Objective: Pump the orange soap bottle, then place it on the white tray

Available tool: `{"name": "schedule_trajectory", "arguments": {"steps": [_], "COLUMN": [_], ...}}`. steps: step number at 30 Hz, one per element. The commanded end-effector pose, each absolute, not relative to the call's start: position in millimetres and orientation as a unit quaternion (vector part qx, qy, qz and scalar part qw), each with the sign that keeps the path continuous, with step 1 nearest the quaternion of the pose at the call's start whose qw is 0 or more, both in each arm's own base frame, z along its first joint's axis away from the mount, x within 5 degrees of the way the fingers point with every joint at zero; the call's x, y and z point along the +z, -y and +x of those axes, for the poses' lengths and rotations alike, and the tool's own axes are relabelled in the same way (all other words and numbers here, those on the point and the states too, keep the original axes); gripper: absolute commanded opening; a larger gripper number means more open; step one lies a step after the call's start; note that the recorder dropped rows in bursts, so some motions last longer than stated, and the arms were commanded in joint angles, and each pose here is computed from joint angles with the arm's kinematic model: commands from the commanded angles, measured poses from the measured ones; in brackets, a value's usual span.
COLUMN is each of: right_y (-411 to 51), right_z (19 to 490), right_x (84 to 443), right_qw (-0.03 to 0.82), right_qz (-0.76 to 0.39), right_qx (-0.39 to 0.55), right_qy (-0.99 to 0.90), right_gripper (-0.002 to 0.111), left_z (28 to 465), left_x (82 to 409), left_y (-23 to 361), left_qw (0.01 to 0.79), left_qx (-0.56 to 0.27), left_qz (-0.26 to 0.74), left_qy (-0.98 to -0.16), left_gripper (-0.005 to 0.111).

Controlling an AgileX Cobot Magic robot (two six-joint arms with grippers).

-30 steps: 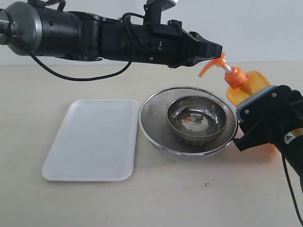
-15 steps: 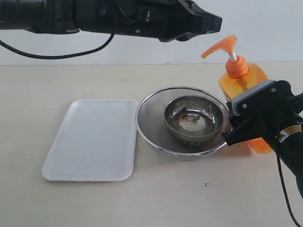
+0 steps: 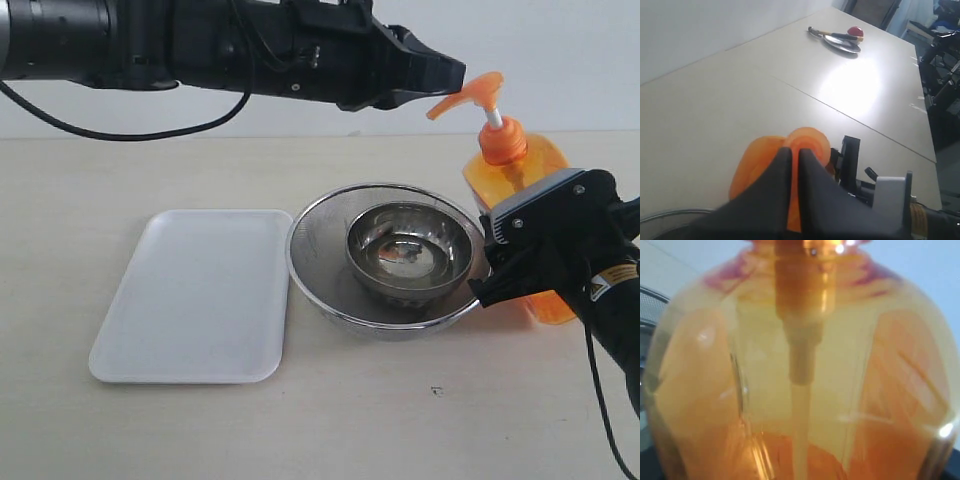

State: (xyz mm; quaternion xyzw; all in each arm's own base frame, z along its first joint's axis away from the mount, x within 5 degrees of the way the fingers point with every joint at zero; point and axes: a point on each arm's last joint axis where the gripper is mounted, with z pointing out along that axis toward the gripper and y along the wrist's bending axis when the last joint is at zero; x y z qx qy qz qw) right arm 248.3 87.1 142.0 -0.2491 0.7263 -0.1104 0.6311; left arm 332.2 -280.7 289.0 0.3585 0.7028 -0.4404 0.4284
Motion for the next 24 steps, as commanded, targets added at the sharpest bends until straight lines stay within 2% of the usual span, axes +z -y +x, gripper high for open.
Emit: {"name": "schedule_trajectory", "arguments": {"steps": [1,10,15,24], "right_y": [-89,-89,-89,-89], "right_z": [249,249,249,249], "right_x": [148,148,148,148], "right_qw": [0.648,0.647,0.647,0.646], "right_qz": [-0.249,-0.248,-0.248,-0.248], "right_qx": [-0.109,-0.105,-0.105,-0.105], "right_qy": [-0.712,-0.714,-0.714,-0.714], "right_gripper": [0.0,0.0,0.0,0.0], "left_z": [330,324,320,322], "left_x": [288,286,280,282], "left_y": [284,292,299,297], "left_qw": [0.424,0.419,0.423,0.43], "left_qx": [-0.468,-0.469,-0.427,-0.423], "left_qz": [0.358,0.366,0.392,0.383], "left_qy": [-0.688,-0.686,-0.697,-0.7], "left_gripper": [0.005,0.005,0.005,0.005]}}
